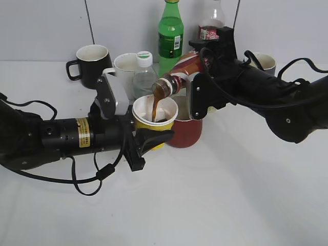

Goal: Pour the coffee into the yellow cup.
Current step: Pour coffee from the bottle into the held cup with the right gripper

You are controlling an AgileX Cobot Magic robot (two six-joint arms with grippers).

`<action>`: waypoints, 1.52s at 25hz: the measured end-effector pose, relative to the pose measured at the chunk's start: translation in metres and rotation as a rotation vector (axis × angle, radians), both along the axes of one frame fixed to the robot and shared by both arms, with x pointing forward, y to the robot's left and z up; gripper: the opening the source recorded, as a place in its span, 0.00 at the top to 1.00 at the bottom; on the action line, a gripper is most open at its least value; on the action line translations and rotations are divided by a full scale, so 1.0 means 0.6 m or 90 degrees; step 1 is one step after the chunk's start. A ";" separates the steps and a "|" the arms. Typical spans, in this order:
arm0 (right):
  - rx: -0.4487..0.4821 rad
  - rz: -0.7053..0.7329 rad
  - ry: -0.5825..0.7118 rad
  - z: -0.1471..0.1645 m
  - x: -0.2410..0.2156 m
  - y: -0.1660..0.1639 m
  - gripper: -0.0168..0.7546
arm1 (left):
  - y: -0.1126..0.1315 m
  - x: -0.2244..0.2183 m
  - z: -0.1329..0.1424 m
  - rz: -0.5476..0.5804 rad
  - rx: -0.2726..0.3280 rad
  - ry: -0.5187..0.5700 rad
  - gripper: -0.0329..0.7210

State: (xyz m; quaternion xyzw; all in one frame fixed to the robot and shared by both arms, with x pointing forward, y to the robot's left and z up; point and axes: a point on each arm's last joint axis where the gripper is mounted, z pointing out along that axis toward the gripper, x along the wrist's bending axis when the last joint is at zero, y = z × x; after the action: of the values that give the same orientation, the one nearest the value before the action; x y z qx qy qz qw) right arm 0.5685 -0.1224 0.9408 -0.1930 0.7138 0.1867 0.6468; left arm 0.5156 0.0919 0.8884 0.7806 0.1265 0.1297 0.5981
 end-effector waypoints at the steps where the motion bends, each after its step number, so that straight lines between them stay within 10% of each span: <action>1: 0.000 0.000 0.000 0.000 0.000 0.000 0.33 | 0.000 0.000 0.000 0.000 0.000 0.000 0.52; 27: 0.011 -0.001 0.000 0.001 0.000 0.000 0.33 | 0.000 0.000 0.000 0.000 0.001 0.000 0.52; 38: 0.223 -0.024 0.127 0.002 0.000 0.000 0.33 | -0.001 0.004 0.009 0.016 -0.041 -0.006 0.52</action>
State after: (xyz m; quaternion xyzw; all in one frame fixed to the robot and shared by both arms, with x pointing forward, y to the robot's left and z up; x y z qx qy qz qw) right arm 0.5687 -0.1225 0.9419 -0.0444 0.7342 0.3140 0.6003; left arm 0.5179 0.0916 0.8940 0.7588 0.1380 0.1366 0.6217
